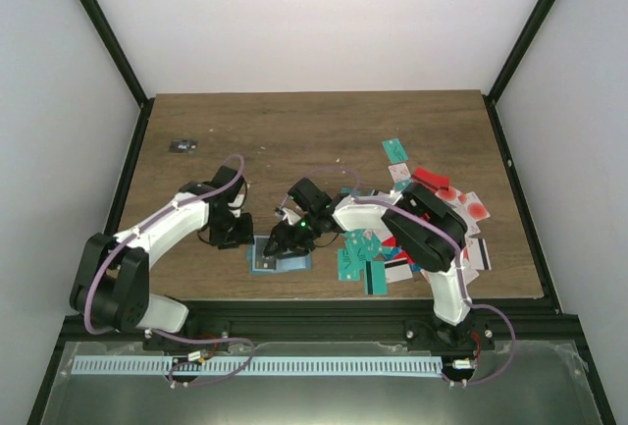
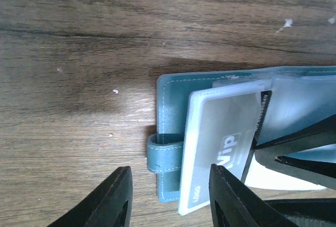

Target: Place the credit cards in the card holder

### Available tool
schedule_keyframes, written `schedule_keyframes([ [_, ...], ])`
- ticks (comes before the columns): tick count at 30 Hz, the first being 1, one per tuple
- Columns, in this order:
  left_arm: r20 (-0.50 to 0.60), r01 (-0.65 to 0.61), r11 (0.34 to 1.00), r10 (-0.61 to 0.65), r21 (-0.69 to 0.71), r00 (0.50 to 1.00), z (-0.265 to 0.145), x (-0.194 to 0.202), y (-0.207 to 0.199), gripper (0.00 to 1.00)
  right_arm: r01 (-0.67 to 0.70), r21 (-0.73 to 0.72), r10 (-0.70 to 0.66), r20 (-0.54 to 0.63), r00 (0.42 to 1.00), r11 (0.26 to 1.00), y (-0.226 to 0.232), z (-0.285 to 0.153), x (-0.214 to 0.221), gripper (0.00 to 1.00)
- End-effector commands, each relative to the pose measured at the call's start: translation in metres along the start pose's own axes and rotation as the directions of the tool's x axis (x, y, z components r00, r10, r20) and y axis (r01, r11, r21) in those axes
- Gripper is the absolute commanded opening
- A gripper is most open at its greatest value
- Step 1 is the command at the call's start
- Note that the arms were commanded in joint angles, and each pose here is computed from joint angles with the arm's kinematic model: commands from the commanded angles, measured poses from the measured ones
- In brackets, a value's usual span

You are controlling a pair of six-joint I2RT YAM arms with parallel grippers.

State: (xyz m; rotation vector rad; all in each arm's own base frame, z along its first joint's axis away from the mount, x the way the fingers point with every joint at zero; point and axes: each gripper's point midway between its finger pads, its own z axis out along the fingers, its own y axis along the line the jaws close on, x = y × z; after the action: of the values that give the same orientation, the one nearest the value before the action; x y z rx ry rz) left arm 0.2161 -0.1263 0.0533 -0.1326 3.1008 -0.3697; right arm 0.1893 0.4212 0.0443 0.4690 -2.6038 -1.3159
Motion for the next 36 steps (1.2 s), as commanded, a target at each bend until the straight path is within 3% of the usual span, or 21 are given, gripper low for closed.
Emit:
schedule_keyframes([
  [1,0.043,-0.008,0.998,0.005,0.06,0.999,-0.012,-0.004,-0.011,0.42,0.099,-0.049,-0.098,0.027,0.995,0.994,0.038,-0.017,-0.003,0.52],
  [8,0.096,-0.023,0.992,0.011,0.124,0.995,-0.035,-0.006,-0.027,0.41,0.14,0.013,-0.14,0.086,0.986,0.99,0.055,-0.048,0.002,0.58],
  [14,0.139,-0.081,0.978,0.054,0.192,0.989,-0.052,-0.005,-0.057,0.41,0.015,0.278,-0.073,0.201,0.977,0.96,0.014,-0.093,0.021,0.71],
  [19,0.161,-0.134,0.963,0.097,0.232,0.982,-0.053,-0.004,-0.087,0.39,-0.153,0.513,0.005,0.279,0.96,0.844,-0.042,-0.137,0.061,0.81],
  [25,0.185,-0.251,0.929,0.206,0.271,0.961,-0.047,0.001,-0.143,0.38,-0.358,0.664,0.139,0.359,0.923,0.656,-0.1,-0.176,0.116,0.83],
  [29,0.186,-0.331,0.888,0.284,0.319,0.941,-0.04,0.009,-0.188,0.38,-0.462,0.663,0.202,0.433,0.879,0.589,-0.119,-0.19,0.142,0.84],
  [32,0.17,-0.388,0.852,0.35,0.351,0.921,-0.028,0.017,-0.222,0.38,-0.521,0.602,0.27,0.46,0.846,0.605,-0.122,-0.188,0.158,0.83],
  [36,0.126,-0.454,0.811,0.44,0.368,0.889,-0.001,0.028,-0.259,0.37,-0.583,0.44,0.389,0.456,0.8,0.683,-0.118,-0.172,0.175,0.83],
])
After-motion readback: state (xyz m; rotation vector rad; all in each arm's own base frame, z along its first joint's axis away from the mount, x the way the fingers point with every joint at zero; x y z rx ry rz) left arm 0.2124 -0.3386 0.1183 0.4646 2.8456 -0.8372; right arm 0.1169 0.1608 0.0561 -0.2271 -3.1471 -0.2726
